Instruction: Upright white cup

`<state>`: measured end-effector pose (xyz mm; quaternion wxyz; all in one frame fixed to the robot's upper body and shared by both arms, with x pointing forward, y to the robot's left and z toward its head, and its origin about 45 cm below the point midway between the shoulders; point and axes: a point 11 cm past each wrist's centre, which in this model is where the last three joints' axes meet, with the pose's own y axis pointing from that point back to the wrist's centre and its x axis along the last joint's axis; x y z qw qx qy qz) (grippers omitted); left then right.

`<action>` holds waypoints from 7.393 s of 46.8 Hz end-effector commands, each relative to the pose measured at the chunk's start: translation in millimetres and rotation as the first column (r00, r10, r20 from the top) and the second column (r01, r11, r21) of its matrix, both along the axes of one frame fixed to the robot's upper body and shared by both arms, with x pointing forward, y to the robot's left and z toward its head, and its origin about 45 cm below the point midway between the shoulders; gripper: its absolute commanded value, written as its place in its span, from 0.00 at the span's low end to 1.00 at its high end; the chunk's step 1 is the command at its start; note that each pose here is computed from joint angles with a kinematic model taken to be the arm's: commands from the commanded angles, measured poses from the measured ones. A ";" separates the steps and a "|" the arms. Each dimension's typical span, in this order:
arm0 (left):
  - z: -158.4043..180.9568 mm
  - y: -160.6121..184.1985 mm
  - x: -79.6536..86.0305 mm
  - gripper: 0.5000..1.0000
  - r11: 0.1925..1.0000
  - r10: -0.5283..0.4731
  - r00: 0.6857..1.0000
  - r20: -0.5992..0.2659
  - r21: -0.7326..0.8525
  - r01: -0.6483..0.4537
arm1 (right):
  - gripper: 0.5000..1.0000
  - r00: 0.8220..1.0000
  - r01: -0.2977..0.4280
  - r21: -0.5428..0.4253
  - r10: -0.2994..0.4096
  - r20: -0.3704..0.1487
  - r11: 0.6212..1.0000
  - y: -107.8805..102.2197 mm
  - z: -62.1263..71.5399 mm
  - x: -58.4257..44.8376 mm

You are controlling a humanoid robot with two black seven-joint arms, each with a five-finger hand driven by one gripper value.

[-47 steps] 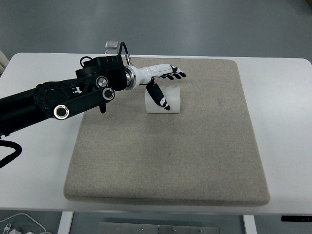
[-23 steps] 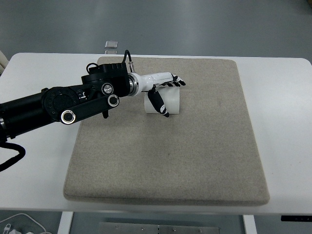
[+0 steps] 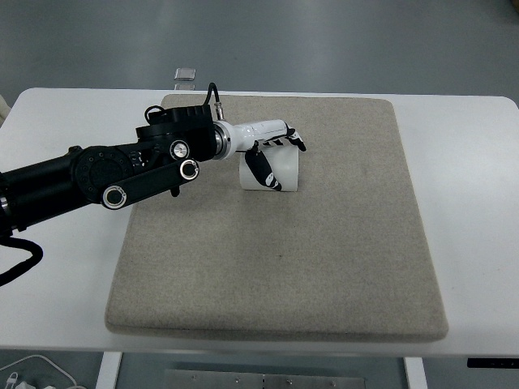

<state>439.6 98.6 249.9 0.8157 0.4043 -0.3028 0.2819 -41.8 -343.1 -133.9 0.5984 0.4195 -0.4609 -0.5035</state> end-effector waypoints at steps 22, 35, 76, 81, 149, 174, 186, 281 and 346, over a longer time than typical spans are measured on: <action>37.5 13.5 20.1 0.02 0.950 0.075 0.997 -0.034 -0.300 -0.082 | 0.86 1.000 -0.001 0.000 0.001 0.000 1.000 0.0 0.0 0.0; 49.1 44.0 37.3 0.02 0.784 0.152 0.976 -0.158 -0.582 -0.216 | 0.86 1.000 -0.001 0.000 0.001 0.000 1.000 0.0 0.0 0.0; 20.7 120.9 27.4 0.05 0.297 0.130 0.966 -0.224 -0.921 -0.254 | 0.86 1.000 0.000 0.000 0.000 0.000 1.000 0.0 0.0 0.0; 14.8 117.2 25.0 0.07 0.251 0.129 0.969 -0.212 -0.938 -0.239 | 0.86 1.000 -0.001 -0.002 0.001 0.000 1.000 -0.2 0.0 0.0; -37.2 135.2 10.3 0.11 0.448 0.143 0.979 -0.142 -0.873 -0.193 | 0.86 1.000 0.000 0.000 0.000 0.000 1.000 0.0 0.0 0.0; -62.2 128.0 1.3 0.19 0.480 0.137 0.973 -0.187 -0.847 -0.230 | 0.86 1.000 0.000 0.000 0.000 0.000 1.000 0.0 0.0 0.0; -73.0 116.3 -0.7 0.47 0.480 0.132 0.969 -0.209 -0.842 -0.247 | 0.86 1.000 0.000 0.000 0.000 0.000 1.000 0.0 0.0 0.0; 9.5 172.3 56.7 1.00 0.002 0.306 0.919 -0.248 -0.965 -0.261 | 0.86 1.000 -0.001 0.000 0.001 0.000 1.000 0.0 0.0 0.0; -22.3 175.6 70.1 1.00 -0.433 0.155 0.665 -0.730 -0.656 -0.618 | 0.86 1.000 0.002 0.003 -0.002 0.002 1.000 0.4 -0.1 0.2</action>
